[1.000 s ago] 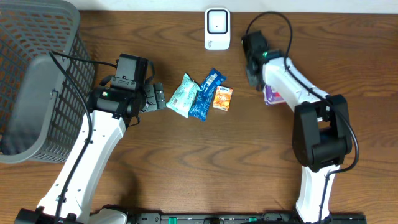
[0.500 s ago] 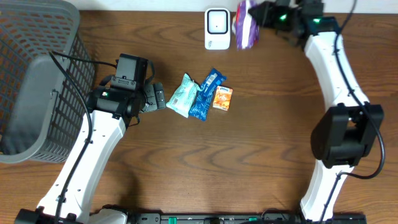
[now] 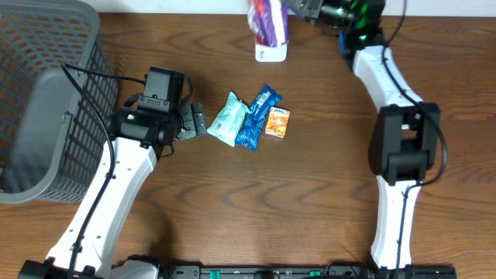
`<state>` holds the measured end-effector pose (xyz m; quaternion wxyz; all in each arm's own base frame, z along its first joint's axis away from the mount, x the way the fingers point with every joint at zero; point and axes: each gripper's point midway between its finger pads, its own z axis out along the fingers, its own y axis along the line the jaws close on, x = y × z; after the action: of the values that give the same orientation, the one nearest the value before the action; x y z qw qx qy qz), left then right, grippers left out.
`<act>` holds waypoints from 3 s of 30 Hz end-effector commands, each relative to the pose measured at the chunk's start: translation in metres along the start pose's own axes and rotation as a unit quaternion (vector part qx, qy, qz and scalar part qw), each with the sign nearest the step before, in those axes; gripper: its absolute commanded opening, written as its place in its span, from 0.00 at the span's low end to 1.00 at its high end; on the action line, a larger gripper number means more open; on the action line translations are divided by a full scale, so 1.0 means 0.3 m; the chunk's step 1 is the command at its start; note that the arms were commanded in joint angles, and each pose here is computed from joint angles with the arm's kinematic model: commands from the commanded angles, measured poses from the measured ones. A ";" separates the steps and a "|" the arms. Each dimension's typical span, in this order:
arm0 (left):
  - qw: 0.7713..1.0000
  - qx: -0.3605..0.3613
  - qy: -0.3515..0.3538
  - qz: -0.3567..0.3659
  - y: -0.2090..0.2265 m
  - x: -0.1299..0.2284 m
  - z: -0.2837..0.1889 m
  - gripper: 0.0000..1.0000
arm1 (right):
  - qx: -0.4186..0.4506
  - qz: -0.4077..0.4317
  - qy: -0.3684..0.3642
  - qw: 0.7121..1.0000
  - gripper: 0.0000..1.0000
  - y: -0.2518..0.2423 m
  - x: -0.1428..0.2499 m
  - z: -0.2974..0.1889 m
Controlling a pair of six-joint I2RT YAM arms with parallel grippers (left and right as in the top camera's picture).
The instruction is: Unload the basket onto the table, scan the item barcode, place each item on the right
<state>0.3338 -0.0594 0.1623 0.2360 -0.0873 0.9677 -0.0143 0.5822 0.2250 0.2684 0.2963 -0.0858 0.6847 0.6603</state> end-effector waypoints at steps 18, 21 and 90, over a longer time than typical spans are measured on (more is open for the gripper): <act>1.000 -0.007 -0.002 -0.008 0.008 -0.008 -0.001 0.98 | -0.035 -0.044 0.020 0.998 0.02 0.305 -0.104 -0.203; 1.000 -0.007 -0.002 -0.008 0.008 -0.008 -0.001 0.98 | -0.015 -0.038 0.009 0.999 0.02 0.255 -0.087 -0.136; 1.000 -0.007 -0.002 -0.008 0.008 -0.008 -0.001 0.98 | 0.309 0.259 0.122 0.907 0.49 -0.573 0.590 0.002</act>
<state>0.3338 -0.0594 0.1623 0.2360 -0.0871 0.9677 -0.0142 0.5303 0.2489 0.0420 0.0480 0.1118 0.8814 0.4565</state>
